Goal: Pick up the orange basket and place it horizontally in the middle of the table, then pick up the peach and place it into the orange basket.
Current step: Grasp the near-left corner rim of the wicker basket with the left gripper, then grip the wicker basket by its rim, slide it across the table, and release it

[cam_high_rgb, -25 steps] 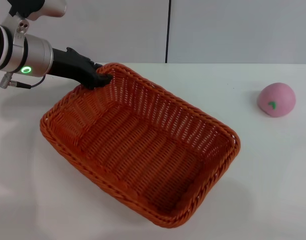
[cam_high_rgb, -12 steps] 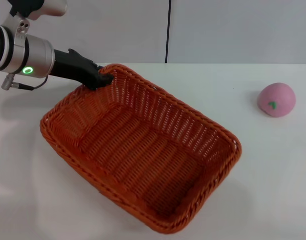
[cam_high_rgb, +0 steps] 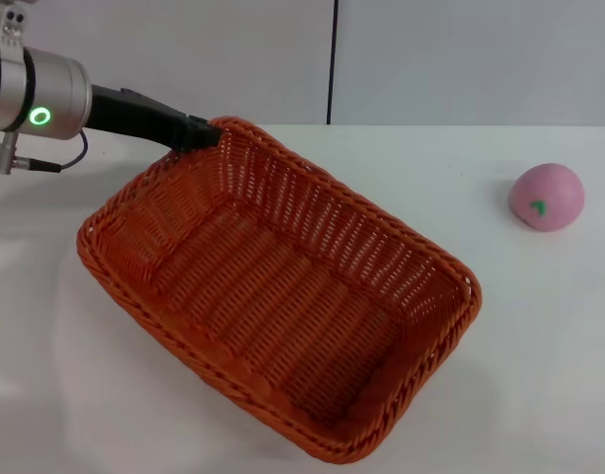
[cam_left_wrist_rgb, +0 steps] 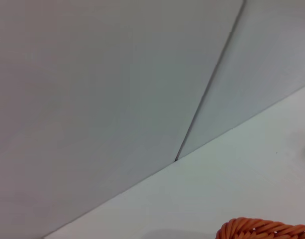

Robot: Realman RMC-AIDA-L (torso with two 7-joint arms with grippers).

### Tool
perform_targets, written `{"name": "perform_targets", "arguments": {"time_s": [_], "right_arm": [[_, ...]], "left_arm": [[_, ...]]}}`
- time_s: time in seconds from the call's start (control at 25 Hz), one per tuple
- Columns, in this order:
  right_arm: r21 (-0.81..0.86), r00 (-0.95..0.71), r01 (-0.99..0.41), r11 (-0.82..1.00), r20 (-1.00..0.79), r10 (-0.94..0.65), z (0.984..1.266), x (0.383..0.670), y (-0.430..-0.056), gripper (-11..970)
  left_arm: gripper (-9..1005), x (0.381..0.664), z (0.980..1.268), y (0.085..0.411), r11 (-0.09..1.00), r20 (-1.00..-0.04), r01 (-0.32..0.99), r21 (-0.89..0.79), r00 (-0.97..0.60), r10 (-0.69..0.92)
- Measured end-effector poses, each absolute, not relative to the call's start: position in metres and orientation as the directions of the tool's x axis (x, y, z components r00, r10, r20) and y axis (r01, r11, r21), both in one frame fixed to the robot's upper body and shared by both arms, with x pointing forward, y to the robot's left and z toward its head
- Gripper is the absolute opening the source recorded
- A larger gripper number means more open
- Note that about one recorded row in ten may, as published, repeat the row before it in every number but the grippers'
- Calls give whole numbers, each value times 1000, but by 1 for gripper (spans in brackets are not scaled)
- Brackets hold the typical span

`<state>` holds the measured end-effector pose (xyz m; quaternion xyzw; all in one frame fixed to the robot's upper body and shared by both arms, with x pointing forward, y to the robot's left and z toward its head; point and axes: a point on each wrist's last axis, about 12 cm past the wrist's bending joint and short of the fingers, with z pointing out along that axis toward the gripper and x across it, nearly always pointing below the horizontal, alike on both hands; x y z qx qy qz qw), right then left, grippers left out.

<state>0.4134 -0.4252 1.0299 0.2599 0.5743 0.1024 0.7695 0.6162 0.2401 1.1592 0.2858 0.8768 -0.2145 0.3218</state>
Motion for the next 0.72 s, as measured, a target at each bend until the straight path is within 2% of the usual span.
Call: {"name": "perform_targets", "arguments": {"time_s": [0.72], "right_arm": [[526, 310, 142, 839, -828, 467, 1029, 415, -425, 685]], "left_arm": [[187, 612, 1166, 247, 805, -631, 496, -326, -748, 206]]}}
